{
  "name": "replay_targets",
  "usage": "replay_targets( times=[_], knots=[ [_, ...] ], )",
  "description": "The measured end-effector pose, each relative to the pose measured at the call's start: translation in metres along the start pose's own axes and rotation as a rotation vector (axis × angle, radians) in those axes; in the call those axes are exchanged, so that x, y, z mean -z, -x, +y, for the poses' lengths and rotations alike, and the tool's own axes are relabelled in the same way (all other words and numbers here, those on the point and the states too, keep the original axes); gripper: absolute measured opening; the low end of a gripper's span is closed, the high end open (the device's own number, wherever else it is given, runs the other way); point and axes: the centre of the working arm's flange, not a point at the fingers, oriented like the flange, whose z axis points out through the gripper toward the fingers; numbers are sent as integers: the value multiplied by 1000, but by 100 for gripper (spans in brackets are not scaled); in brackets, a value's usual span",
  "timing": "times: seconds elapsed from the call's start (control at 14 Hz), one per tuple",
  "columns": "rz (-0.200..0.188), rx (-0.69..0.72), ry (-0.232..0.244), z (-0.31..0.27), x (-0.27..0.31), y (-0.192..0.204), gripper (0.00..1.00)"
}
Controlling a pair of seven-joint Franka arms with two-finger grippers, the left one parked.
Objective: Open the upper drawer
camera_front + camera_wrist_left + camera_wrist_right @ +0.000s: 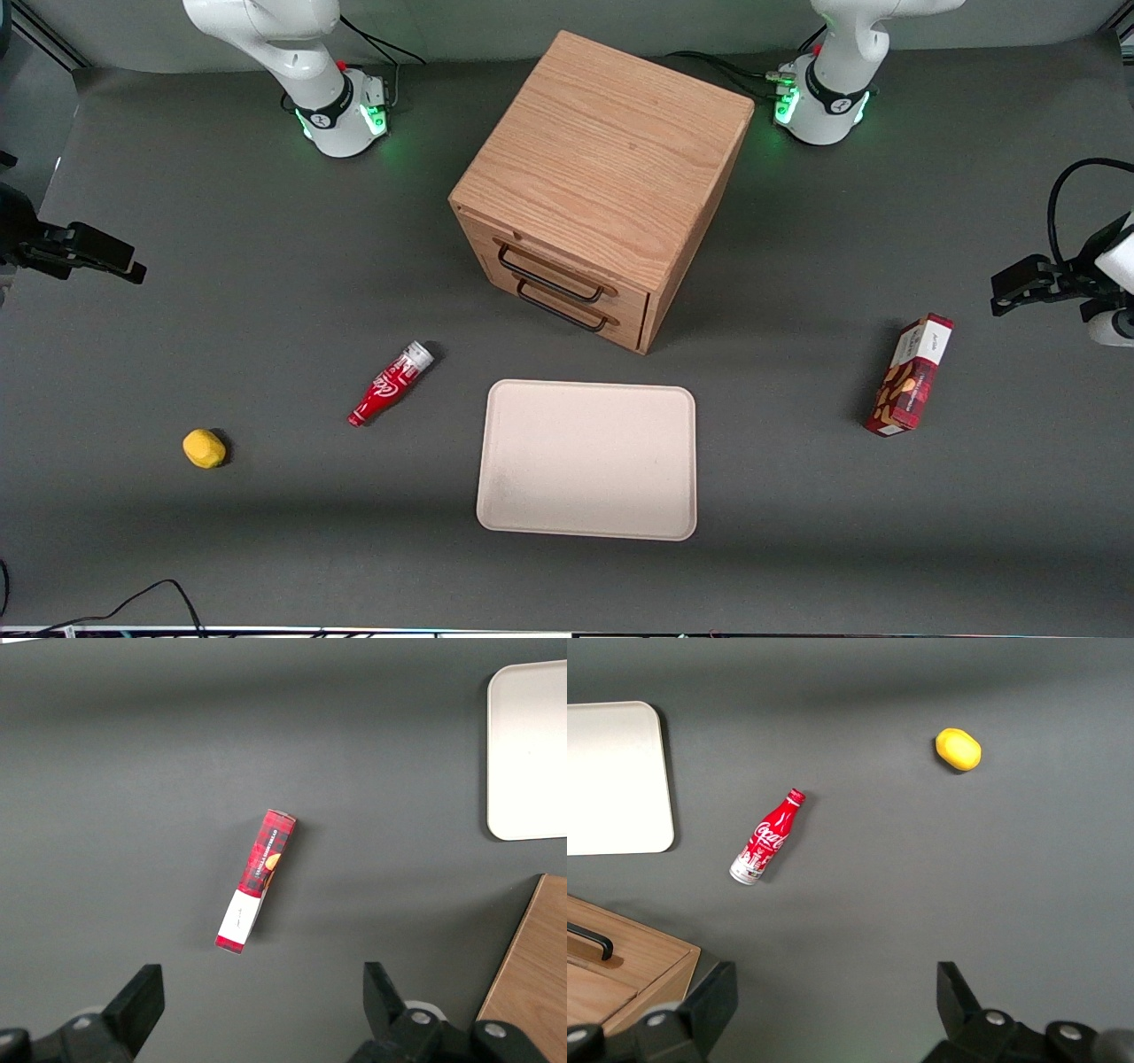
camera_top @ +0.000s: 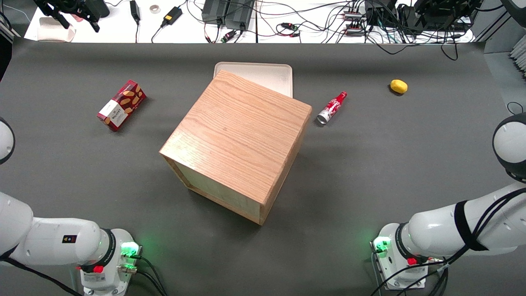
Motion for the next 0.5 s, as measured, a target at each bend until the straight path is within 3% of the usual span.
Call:
replay_targets(
  times=[0.29, 0.5],
  knots=[
    [-5, 1, -1, 0, -2, 0, 100],
    [-39, 67, -9, -22, -6, 4, 100]
  ],
)
